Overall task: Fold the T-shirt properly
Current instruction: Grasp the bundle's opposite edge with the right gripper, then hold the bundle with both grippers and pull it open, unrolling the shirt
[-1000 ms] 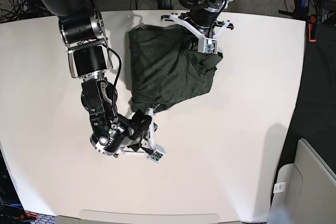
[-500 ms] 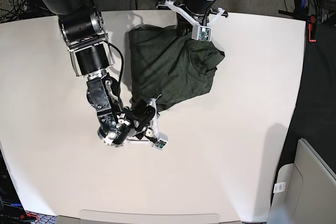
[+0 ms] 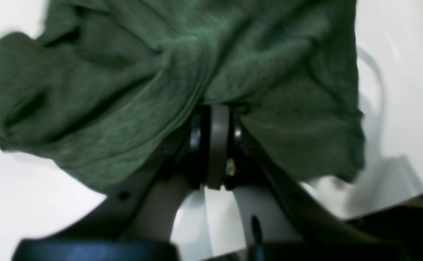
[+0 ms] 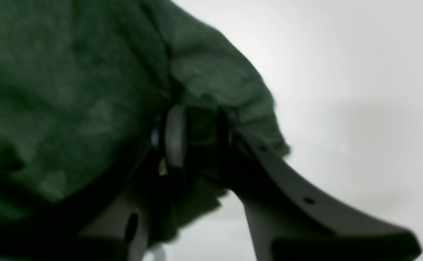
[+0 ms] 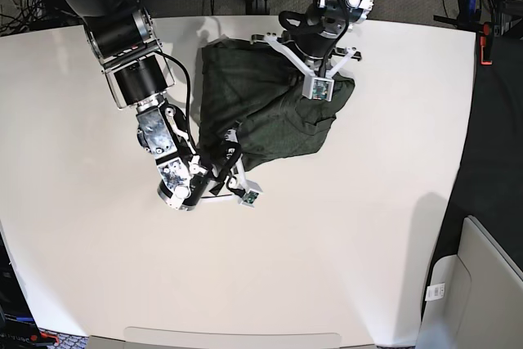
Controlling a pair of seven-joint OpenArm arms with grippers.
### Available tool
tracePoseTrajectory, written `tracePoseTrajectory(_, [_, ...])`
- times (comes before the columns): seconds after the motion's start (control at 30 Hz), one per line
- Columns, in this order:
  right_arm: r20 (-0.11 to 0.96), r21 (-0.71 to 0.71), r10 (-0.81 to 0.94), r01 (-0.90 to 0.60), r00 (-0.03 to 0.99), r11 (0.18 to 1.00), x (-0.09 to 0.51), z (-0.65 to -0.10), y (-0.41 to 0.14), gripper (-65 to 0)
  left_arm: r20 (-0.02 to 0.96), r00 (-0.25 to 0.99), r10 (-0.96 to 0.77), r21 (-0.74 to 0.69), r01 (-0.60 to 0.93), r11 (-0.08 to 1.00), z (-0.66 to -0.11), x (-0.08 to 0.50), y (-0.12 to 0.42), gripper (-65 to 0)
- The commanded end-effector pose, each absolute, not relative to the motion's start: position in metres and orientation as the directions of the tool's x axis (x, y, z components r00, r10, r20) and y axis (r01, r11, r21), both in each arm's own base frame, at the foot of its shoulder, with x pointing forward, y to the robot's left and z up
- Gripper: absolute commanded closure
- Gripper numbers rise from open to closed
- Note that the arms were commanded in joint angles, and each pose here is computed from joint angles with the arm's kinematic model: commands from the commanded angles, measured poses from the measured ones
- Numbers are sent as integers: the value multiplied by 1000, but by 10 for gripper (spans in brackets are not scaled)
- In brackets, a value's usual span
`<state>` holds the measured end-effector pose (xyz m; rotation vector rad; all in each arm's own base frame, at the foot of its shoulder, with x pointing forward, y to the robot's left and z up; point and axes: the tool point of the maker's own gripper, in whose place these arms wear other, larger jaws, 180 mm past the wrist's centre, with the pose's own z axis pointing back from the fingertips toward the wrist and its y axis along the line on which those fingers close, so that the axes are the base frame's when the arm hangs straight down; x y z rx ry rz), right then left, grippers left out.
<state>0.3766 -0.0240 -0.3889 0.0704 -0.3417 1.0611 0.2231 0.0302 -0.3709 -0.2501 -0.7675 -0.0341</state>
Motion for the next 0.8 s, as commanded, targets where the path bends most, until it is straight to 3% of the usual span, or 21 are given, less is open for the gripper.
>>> tracePoseTrajectory(0.0, [357,-148,840,-863,408,483,388,-367,-18,-123,714,696,71,-202,108,974,-364,231,37,-11])
tracePoseTrajectory(0.2, [326,-229,864,-854,385,467,375,-356,-46,-123,717,696,45,-129,69,989,-375,245,71,-11])
tracePoseTrajectory(0.43, [348,-164,839,-854,418,494,363,-364,-61,-123,734,679,7,-88,84,993,-373,257,82,-11])
tracePoseTrajectory(0.6, [460,-158,758,-798,462,582,385,-344,-66,-123,749,662,29,-119,92,989,-352,233,75,-11])
tracePoseTrajectory(0.77, [573,-160,713,-798,405,582,410,-318,-33,-123,713,700,32,-131,88,987,-362,211,73,-11])
